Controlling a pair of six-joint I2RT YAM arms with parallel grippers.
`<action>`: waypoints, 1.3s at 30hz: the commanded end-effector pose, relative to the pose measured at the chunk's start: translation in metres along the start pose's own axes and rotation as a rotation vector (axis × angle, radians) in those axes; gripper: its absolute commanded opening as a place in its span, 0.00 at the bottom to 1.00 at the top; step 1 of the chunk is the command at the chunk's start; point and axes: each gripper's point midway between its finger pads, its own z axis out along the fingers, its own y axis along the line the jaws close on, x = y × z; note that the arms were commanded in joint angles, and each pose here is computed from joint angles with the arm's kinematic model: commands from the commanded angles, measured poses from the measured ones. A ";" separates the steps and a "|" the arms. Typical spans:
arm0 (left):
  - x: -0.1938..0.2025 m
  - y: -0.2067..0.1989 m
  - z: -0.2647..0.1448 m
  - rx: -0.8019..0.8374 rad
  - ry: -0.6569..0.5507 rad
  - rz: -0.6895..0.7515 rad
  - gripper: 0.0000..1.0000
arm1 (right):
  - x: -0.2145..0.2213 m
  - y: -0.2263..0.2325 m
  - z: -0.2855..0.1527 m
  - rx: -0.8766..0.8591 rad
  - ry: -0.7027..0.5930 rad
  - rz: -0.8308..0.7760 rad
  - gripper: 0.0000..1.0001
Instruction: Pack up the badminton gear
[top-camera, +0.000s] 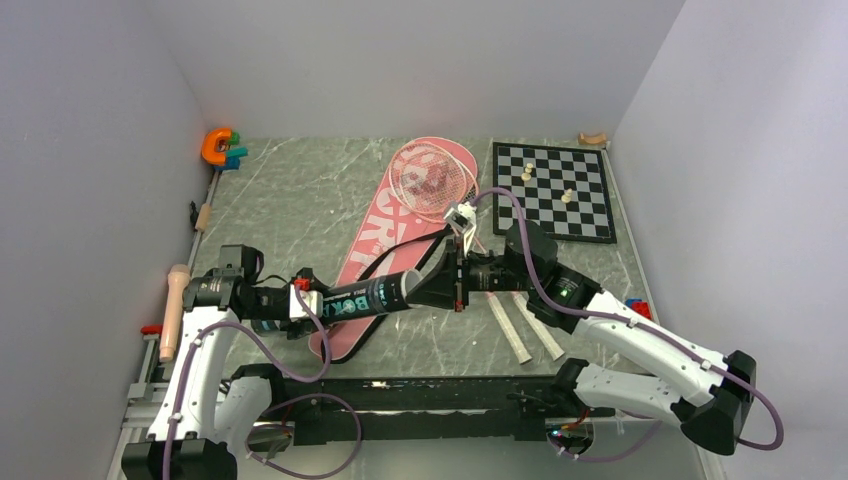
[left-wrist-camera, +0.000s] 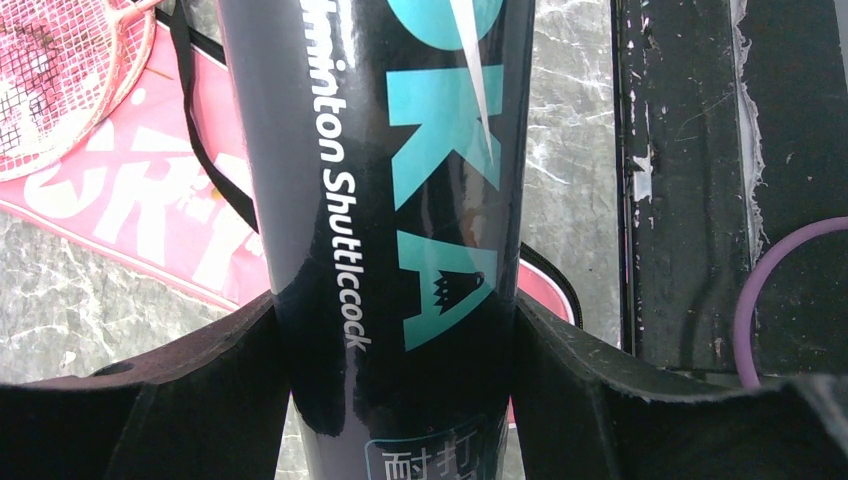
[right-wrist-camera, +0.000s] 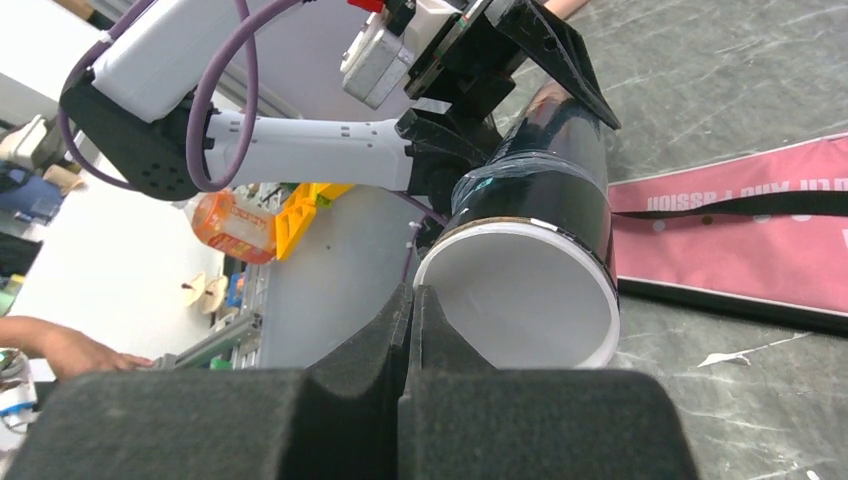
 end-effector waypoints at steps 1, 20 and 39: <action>-0.025 0.004 -0.003 -0.015 -0.089 0.074 0.13 | -0.006 0.012 -0.002 -0.096 -0.006 -0.007 0.00; -0.029 0.001 -0.003 -0.010 -0.103 0.061 0.13 | -0.038 0.005 -0.026 -0.016 -0.094 -0.029 0.43; -0.032 0.011 -0.003 -0.046 -0.116 0.030 0.14 | -0.039 -0.021 -0.019 0.059 -0.095 0.037 0.00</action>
